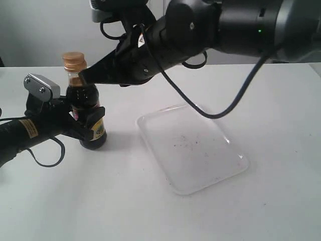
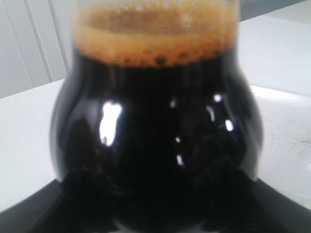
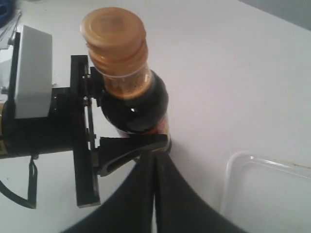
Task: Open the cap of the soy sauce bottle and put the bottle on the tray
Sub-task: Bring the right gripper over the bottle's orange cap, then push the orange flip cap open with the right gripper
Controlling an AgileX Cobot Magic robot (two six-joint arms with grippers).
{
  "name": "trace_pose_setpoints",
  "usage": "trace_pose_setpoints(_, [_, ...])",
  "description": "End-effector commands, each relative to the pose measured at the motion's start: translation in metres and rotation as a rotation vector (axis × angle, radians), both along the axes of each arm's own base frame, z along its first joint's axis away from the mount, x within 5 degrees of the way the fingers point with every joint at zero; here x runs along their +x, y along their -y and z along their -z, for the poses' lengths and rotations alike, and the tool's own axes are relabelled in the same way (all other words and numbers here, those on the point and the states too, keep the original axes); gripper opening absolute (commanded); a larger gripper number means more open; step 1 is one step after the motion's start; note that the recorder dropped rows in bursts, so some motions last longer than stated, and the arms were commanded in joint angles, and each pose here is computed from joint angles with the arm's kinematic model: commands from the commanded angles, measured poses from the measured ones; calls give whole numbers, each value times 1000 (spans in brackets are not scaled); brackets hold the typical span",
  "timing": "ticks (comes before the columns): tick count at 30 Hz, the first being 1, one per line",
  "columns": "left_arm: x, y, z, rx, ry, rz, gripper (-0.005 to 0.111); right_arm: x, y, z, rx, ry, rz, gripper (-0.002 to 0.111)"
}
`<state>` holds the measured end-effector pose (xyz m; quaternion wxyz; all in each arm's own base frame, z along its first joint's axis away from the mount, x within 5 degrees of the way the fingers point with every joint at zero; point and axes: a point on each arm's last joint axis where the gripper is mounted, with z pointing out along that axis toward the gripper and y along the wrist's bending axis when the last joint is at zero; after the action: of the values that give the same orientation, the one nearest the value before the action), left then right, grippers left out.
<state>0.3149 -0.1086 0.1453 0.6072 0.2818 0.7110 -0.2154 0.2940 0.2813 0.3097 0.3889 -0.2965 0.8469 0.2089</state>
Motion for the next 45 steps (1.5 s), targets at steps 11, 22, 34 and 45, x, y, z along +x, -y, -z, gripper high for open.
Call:
trace_pose_setpoints(11, [-2,4,1,9,3,31,0,18,-22,-8,61,15,-25,0])
trace_pose_setpoints(22, [-2,4,1,9,3,31,0,15,-32,-4,112,4,-82,0])
trace_pose_setpoints(34, [-2,4,1,9,3,31,0,14,-54,-5,108,-35,-151,0])
trace_pose_setpoints(45, [-2,4,1,9,3,31,0,17,-58,-7,107,-24,-160,0])
